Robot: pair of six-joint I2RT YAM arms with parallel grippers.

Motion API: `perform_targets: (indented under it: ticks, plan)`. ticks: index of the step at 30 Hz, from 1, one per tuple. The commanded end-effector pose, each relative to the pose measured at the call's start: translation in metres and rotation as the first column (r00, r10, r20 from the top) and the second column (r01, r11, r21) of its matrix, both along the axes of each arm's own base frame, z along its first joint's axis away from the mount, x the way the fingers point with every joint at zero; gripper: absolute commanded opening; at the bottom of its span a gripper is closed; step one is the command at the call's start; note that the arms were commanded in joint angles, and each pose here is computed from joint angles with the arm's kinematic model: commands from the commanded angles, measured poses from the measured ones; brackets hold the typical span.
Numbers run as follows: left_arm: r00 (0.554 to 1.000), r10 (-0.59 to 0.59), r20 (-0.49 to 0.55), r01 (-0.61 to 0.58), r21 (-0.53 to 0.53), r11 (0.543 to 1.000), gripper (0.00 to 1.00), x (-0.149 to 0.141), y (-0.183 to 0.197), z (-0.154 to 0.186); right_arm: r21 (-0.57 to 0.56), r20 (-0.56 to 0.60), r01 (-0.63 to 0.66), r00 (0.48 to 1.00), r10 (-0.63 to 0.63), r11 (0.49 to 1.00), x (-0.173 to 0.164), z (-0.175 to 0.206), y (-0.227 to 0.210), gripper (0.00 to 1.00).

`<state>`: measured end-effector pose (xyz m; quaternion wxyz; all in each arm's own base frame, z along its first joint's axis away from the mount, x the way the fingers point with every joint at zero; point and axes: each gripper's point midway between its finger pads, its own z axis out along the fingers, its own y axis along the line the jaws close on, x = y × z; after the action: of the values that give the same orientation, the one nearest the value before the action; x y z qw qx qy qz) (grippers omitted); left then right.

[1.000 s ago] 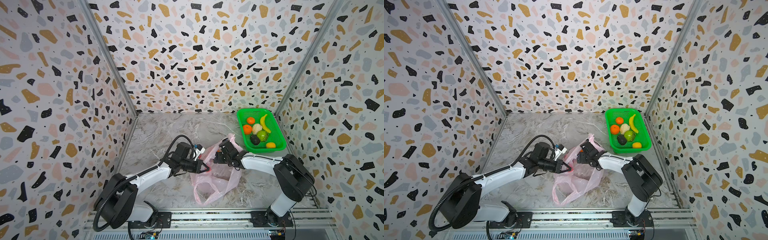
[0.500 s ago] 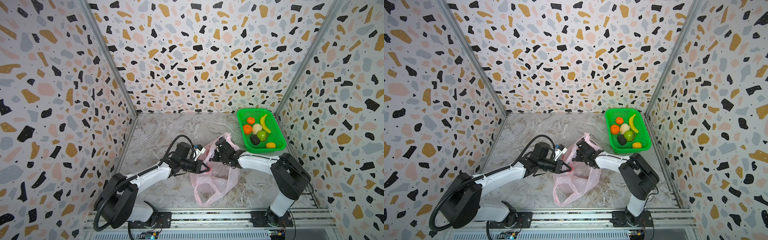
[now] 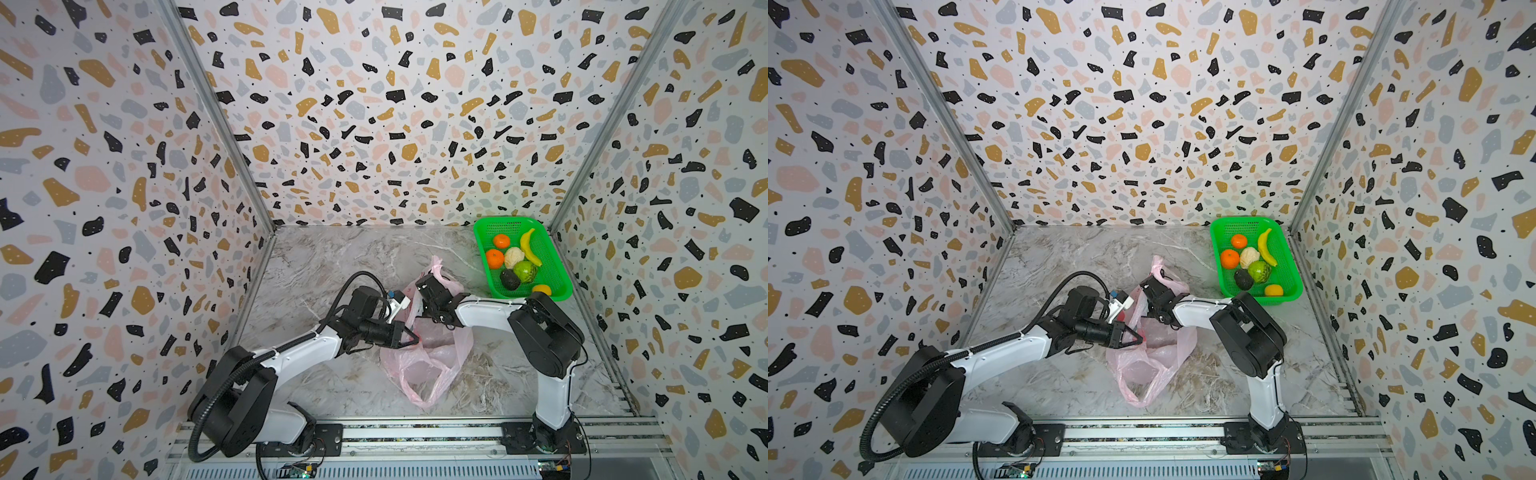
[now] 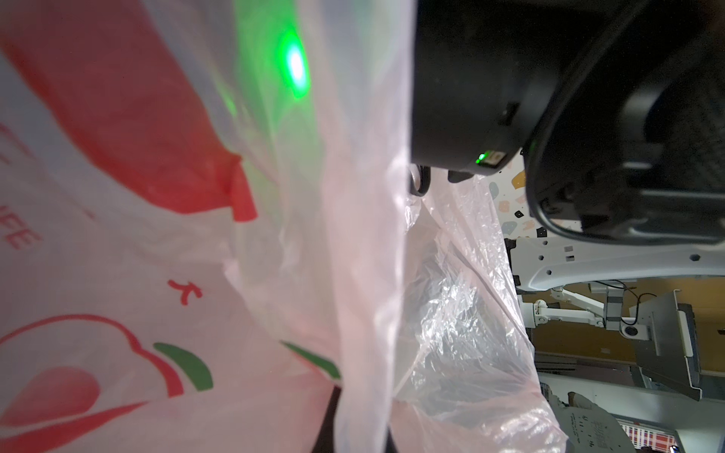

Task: Untie the knot of the plastic bag and take out the fruit
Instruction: Pick up the fruit from the plastic bag.

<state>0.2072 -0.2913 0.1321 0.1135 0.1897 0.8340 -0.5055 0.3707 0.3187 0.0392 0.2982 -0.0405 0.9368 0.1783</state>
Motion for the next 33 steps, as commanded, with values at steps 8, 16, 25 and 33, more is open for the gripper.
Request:
perform_targets:
  ticks: [8, 16, 25, 33]
  plan:
    - [0.998, 0.022, 0.058, -0.026, 0.059, 0.998, 0.00, 0.010, 0.009, 0.003, 0.024, 0.067, -0.037, 0.997, 0.035, 0.999, -0.011, 0.038, -0.007, 0.43]
    - [0.982, 0.142, 0.126, -0.156, 0.116, 0.981, 0.00, 0.040, 0.027, 0.008, 0.067, -0.006, -0.169, 0.985, 0.170, 0.983, -0.060, 0.050, -0.004, 0.43]
    - [0.966, 0.208, 0.152, -0.228, 0.130, 0.965, 0.00, 0.059, 0.037, 0.011, 0.005, -0.024, -0.332, 0.943, 0.332, 0.943, -0.117, 0.062, -0.009, 0.43]
    - [0.965, 0.209, 0.158, -0.234, 0.157, 0.959, 0.00, 0.062, 0.040, 0.007, -0.001, 0.023, -0.431, 0.902, 0.431, 0.902, -0.138, 0.096, -0.011, 0.44]
